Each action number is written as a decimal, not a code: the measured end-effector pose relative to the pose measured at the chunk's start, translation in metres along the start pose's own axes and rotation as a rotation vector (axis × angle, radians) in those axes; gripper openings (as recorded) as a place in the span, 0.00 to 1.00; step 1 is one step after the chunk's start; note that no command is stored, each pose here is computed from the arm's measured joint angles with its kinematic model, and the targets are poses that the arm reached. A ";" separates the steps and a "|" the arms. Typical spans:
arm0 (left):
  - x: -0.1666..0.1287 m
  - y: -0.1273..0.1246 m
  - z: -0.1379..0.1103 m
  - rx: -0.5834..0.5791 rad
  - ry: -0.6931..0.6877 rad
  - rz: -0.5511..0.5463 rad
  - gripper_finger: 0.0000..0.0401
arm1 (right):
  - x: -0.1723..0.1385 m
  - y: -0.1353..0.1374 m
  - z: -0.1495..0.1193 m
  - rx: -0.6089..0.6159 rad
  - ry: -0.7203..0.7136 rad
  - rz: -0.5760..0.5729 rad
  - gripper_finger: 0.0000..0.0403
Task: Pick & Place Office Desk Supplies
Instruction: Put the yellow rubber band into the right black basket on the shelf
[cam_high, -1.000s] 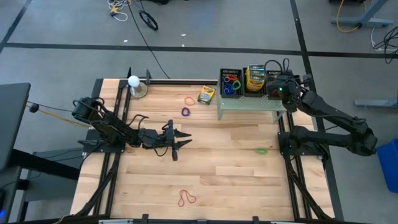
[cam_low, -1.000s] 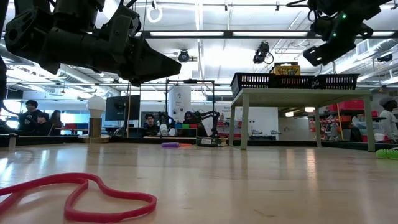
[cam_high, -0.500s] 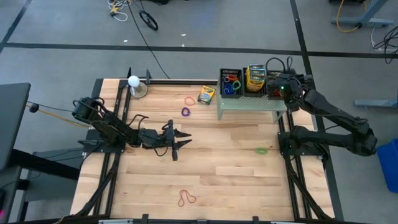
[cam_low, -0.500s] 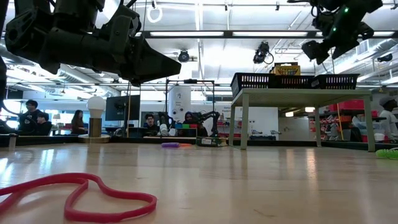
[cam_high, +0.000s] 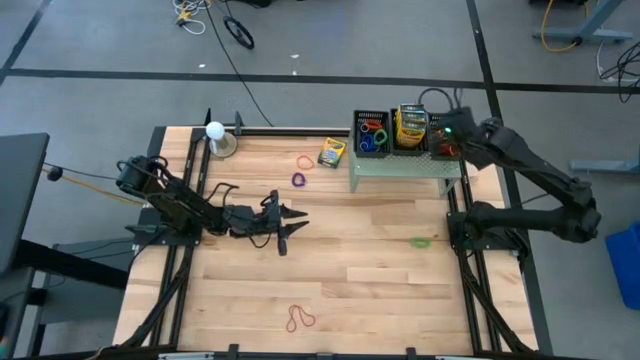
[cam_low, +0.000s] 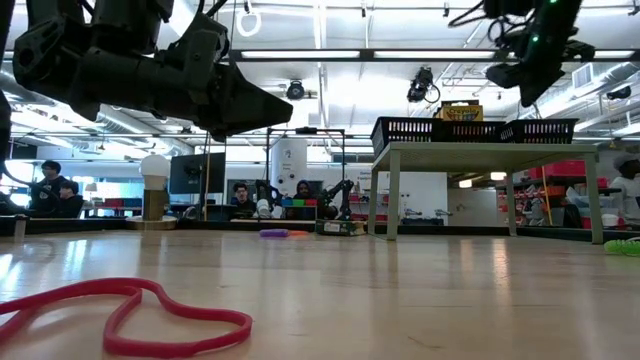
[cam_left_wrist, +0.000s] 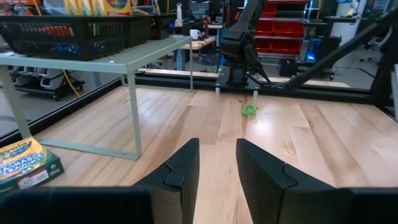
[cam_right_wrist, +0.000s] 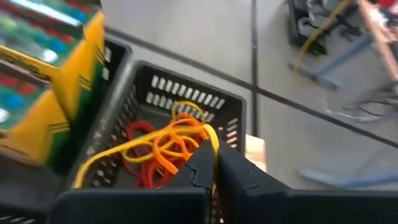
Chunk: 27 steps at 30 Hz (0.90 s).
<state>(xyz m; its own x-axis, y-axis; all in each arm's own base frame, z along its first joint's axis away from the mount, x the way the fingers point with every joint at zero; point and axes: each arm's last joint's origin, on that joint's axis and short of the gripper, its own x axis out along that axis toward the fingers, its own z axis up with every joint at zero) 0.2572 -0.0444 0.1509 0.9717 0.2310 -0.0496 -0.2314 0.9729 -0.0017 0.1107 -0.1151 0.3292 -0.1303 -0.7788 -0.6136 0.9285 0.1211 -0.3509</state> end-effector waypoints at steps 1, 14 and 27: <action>0.000 0.000 0.000 -0.009 0.000 0.002 0.28 | 0.002 0.003 0.003 -0.023 0.028 -0.025 0.02; 0.000 0.001 0.000 -0.011 0.002 -0.005 0.28 | 0.046 0.049 0.018 -0.145 0.176 -0.155 0.10; 0.000 0.001 -0.001 -0.008 0.007 -0.005 0.28 | 0.021 0.023 0.018 -0.052 0.071 -0.183 0.52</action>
<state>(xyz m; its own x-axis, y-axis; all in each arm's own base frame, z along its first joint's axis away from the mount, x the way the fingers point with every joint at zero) 0.2574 -0.0439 0.1501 0.9725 0.2259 -0.0566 -0.2268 0.9739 -0.0102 0.1355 -0.1399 0.3210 -0.3214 -0.7456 -0.5837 0.8682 0.0140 -0.4960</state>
